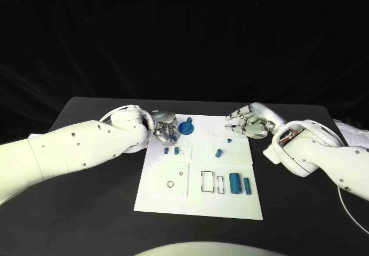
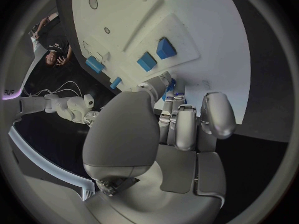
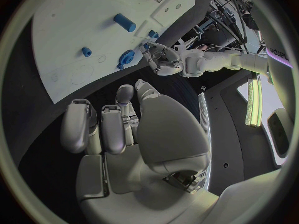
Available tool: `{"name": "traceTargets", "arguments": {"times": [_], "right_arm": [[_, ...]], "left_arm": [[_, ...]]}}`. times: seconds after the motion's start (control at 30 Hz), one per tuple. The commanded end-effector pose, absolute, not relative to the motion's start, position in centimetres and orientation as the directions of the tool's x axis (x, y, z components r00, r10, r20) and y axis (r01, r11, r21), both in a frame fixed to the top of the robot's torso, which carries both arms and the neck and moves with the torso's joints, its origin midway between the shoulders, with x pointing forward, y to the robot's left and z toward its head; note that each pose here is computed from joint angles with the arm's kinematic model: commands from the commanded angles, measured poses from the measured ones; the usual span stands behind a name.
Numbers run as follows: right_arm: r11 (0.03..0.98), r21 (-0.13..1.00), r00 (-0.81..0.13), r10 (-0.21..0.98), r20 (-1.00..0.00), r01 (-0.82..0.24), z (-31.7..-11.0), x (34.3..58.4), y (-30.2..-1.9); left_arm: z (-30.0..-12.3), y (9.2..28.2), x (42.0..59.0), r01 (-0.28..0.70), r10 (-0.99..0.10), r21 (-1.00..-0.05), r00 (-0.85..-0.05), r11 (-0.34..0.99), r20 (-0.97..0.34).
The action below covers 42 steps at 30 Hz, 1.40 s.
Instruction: Assemble the parts on the task board
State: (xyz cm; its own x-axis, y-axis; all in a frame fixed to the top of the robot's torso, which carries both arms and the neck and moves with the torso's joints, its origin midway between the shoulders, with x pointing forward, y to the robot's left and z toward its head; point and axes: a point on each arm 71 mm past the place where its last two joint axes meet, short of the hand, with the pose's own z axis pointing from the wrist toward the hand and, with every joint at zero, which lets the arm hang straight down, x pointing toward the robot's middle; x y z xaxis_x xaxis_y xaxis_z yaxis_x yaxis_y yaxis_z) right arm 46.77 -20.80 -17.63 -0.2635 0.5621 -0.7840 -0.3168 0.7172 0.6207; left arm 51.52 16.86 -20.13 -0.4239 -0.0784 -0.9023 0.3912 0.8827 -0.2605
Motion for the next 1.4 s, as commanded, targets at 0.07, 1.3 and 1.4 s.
{"name": "traceTargets", "arguments": {"times": [0.07,1.3,1.4], "right_arm": [[0.715,0.618,-0.273,0.555,-0.786,-0.326,-17.7,46.7,-20.7],[0.806,0.482,-0.247,0.418,-0.874,-0.343,-18.5,47.5,-22.3],[0.839,0.391,-0.228,0.324,-0.918,-0.379,-18.7,47.5,-22.2]], "left_arm": [[-20.2,16.7,51.5,0.393,-0.069,-0.254,-0.428,0.884,-0.901],[-18.8,21.3,51.4,0.268,-0.395,-0.506,-0.375,0.820,-0.839],[-18.3,22.2,51.5,0.219,-0.568,-0.659,-0.361,0.720,-0.740]]}}
